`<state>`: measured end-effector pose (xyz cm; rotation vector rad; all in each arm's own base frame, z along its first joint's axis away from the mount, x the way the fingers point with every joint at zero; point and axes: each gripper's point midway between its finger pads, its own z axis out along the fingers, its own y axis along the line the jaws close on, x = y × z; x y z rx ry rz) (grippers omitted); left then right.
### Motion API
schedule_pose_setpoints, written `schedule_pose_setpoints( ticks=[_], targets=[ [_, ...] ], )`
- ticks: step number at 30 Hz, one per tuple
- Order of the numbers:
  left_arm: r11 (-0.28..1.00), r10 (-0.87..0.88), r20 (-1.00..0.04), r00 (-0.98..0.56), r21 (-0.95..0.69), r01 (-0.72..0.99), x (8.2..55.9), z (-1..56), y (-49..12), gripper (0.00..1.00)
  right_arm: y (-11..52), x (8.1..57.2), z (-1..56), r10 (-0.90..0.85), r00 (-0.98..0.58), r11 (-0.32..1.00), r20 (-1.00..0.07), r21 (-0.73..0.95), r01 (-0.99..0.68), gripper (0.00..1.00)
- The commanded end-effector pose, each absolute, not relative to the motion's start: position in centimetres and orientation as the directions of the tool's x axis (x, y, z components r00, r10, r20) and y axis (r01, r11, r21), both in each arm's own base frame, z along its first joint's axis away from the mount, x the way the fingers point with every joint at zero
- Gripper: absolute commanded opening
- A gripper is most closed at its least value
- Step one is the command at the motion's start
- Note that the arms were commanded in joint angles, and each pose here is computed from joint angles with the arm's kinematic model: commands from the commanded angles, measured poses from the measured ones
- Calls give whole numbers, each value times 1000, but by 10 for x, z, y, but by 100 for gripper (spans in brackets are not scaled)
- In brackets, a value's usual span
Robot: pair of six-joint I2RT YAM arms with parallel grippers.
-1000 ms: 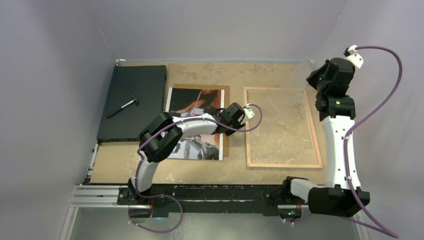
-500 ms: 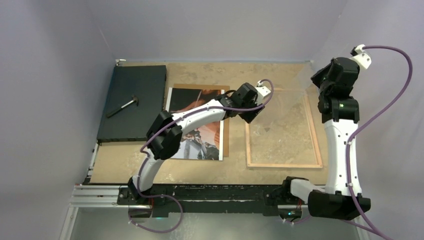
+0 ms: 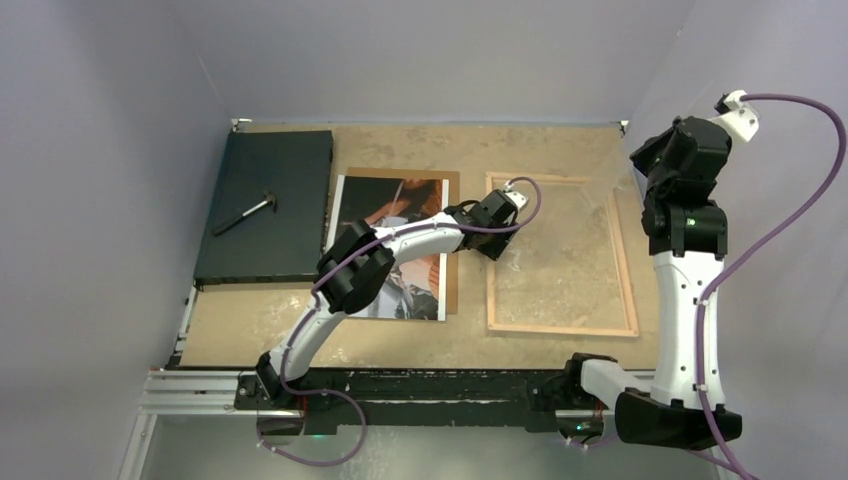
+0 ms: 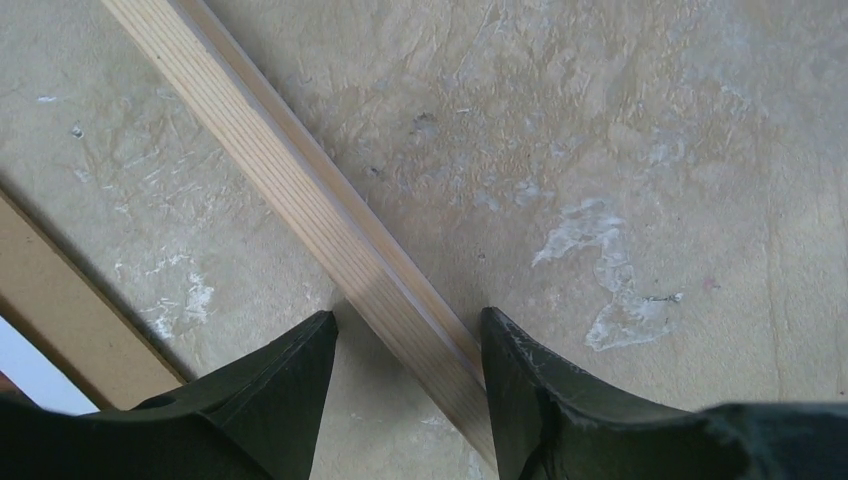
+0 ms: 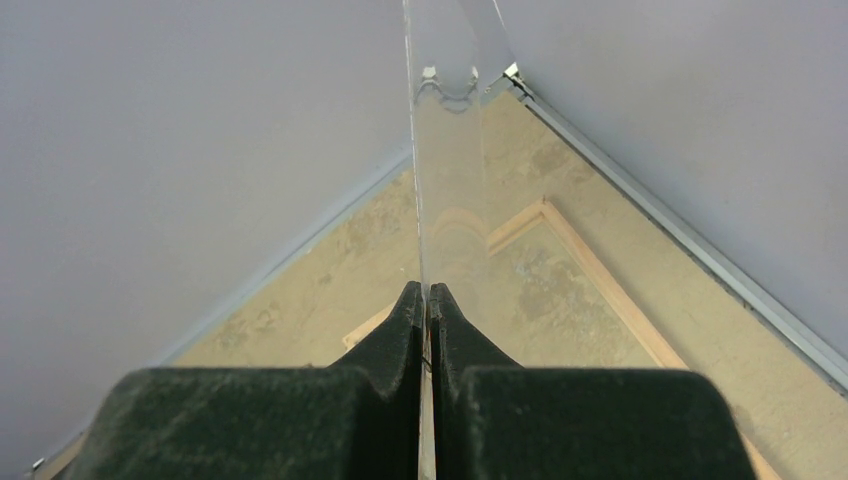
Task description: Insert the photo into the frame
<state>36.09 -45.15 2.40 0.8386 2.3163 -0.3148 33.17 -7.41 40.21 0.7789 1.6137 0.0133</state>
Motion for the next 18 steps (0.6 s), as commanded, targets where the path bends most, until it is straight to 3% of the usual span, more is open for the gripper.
schedule_pose_setpoints(
  ticks=[1,10,18],
  targets=[
    [813,480,-624,-617,54,579,366,18,-424,52,-66,333,419,502,62,778,-863,482,403,0],
    [833,445,-620,-646,23,552,369,20,-392,39,-55,343,403,525,4,792,-851,490,363,0],
    [795,452,-634,-628,-34,606,362,33,-400,42,-47,346,404,528,-24,807,-849,493,324,0]
  ],
)
